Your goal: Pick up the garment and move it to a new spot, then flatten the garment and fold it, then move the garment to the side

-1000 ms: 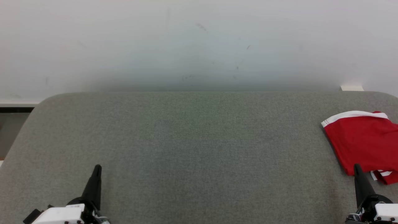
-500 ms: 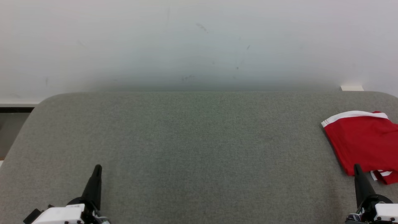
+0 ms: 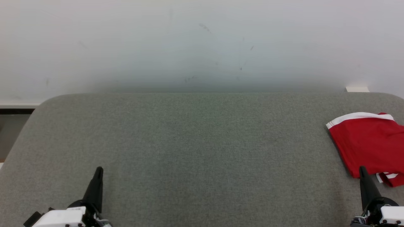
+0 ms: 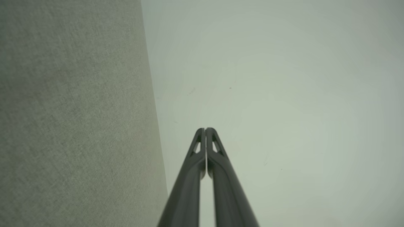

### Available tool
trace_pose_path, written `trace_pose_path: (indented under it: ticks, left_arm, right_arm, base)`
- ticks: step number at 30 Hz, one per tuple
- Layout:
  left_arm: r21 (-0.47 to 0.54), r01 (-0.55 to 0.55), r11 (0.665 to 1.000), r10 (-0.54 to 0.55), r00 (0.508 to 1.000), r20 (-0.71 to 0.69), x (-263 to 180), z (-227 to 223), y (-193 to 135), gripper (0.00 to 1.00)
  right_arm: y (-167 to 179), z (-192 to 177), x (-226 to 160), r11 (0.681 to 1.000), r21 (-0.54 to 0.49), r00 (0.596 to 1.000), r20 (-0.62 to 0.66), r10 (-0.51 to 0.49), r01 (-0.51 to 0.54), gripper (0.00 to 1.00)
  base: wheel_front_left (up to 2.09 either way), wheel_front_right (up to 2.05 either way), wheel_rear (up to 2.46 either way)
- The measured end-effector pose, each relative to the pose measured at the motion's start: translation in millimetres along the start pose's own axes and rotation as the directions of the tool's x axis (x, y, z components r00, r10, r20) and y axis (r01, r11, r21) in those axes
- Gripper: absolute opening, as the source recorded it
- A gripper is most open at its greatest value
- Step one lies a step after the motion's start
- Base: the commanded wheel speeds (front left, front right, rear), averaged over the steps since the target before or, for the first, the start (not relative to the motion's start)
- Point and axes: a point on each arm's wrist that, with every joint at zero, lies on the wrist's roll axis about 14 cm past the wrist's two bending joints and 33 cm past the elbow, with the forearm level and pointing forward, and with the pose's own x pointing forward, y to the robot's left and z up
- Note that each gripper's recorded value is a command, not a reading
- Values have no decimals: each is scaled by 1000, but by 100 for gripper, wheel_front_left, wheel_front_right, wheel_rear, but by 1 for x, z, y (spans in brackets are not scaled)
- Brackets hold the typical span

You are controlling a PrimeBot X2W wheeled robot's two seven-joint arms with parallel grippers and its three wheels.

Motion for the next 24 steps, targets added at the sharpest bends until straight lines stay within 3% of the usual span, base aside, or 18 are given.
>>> trace_pose_path:
  ticks: [24]
  left_arm:
    - [-2,0,1000,0,1000,3,0,1,0,0]
  right_arm:
    - [0,0,0,1000,0,1000,0,0,0,0]
  base:
    - [0,0,0]
